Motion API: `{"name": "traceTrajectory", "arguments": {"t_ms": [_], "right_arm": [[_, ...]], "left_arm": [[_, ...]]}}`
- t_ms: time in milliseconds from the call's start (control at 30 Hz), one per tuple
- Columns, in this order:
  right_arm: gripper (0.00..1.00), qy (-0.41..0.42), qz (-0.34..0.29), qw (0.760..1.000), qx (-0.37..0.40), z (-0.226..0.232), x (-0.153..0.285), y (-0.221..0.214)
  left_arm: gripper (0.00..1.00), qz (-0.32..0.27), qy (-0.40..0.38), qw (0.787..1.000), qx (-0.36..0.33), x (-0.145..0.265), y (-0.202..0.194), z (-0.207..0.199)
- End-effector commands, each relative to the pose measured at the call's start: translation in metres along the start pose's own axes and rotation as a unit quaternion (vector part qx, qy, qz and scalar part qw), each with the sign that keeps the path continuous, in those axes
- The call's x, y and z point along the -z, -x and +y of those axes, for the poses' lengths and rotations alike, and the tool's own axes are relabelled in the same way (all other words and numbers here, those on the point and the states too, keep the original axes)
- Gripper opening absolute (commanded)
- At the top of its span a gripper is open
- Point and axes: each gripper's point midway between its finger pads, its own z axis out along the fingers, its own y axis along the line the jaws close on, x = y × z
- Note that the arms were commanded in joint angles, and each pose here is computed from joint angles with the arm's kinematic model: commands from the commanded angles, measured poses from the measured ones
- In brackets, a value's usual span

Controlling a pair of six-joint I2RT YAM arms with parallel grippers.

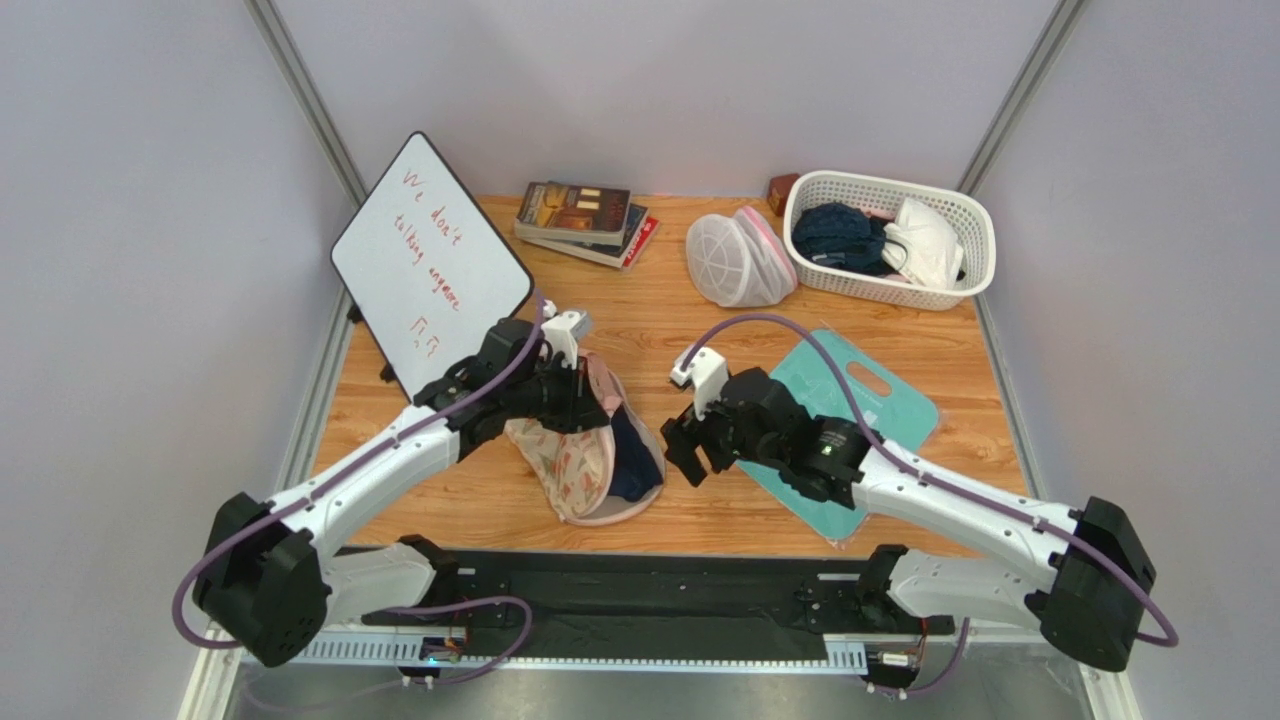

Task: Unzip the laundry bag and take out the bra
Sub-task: Open the laundry bag at the center of the board.

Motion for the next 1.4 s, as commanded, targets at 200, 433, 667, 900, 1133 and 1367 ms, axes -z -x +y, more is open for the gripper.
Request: {"name": "traceTrajectory", "arguments": {"t_ms": [200, 433, 667, 900, 1133, 1367], "right_arm": [[0.65, 0.052, -0.005, 0.986, -0.161, -0.007, -0.035, 0.012], [0.54, 0.039, 0.013, 0.983, -0.180, -0.013, -0.079, 0.014], [0.45, 0.035, 0.047, 0.985, -0.163, -0.017, -0.107, 0.011], [0.41, 0.028, 0.074, 0.984, -0.158, -0.012, -0.122, -0.004], [0.39, 0.030, 0.094, 0.984, -0.146, -0.001, -0.133, -0.013], [0.37, 0.020, 0.114, 0.983, -0.140, 0.003, -0.140, -0.021]], "left_arm": [[0.00, -0.084, 0.017, 0.996, -0.024, 0.045, 0.001, -0.002], [0.00, -0.093, 0.042, 0.995, -0.020, 0.063, -0.014, 0.008], [0.00, -0.102, 0.057, 0.993, -0.027, 0.077, -0.017, 0.010], [0.00, -0.101, 0.057, 0.993, -0.027, 0.079, -0.018, 0.009], [0.00, -0.102, 0.059, 0.993, -0.029, 0.082, -0.018, 0.009], [0.00, -0.106, 0.062, 0.992, -0.031, 0.085, -0.018, 0.009]]}}
